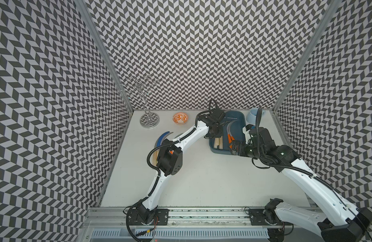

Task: Put small sickles into storage boxes
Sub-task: Place the sickle in the storage box.

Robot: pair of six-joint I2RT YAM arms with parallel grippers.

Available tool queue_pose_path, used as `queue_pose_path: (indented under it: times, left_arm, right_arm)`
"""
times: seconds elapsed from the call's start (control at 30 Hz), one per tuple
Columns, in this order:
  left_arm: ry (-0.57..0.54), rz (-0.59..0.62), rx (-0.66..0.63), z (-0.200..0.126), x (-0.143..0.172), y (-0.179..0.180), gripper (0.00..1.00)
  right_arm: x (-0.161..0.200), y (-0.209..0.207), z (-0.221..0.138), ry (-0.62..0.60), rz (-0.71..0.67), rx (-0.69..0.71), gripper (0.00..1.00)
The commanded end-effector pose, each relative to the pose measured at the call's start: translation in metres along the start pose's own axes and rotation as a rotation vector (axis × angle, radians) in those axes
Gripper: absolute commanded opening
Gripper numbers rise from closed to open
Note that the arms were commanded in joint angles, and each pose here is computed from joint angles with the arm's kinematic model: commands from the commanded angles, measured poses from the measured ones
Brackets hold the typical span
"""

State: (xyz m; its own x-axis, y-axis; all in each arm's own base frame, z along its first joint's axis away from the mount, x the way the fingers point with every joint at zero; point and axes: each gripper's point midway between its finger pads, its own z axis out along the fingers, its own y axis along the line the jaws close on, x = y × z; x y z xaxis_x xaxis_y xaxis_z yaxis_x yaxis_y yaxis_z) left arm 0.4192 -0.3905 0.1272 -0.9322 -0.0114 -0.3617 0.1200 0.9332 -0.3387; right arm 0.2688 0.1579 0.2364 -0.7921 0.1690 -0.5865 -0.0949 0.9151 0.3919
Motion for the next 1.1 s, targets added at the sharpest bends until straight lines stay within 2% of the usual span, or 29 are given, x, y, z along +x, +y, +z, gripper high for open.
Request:
queue_pose_path:
  times: [0.0,0.3,0.67,0.83,0.93,1.07]
  left_arm:
    - [-0.046,-0.006,0.106,0.002,-0.011,-0.031,0.0]
    - [-0.037,-0.003,0.14,0.038,-0.005,-0.048,0.04]
    - [-0.037,-0.005,0.12,0.072,0.006,-0.049,0.11]
    - [-0.031,0.0,0.122,0.076,0.009,-0.049,0.26]
    - [-0.038,0.011,0.125,0.07,0.007,-0.051,0.43]
    - [-0.051,0.014,0.146,0.057,0.002,-0.057,0.53]
  right_arm:
    - [0.001,-0.003,-0.006,-0.016,-0.008,-0.011,1.0]
    - [0.005,-0.009,-0.006,-0.008,-0.003,-0.005,0.99]
    - [0.011,-0.013,-0.005,0.005,0.005,-0.01,0.99]
    - [0.011,-0.015,-0.007,-0.001,0.008,-0.005,1.0]
    - [0.011,-0.016,-0.008,0.001,0.011,-0.003,1.0]
    - [0.01,-0.014,-0.009,-0.005,0.015,-0.011,1.0]
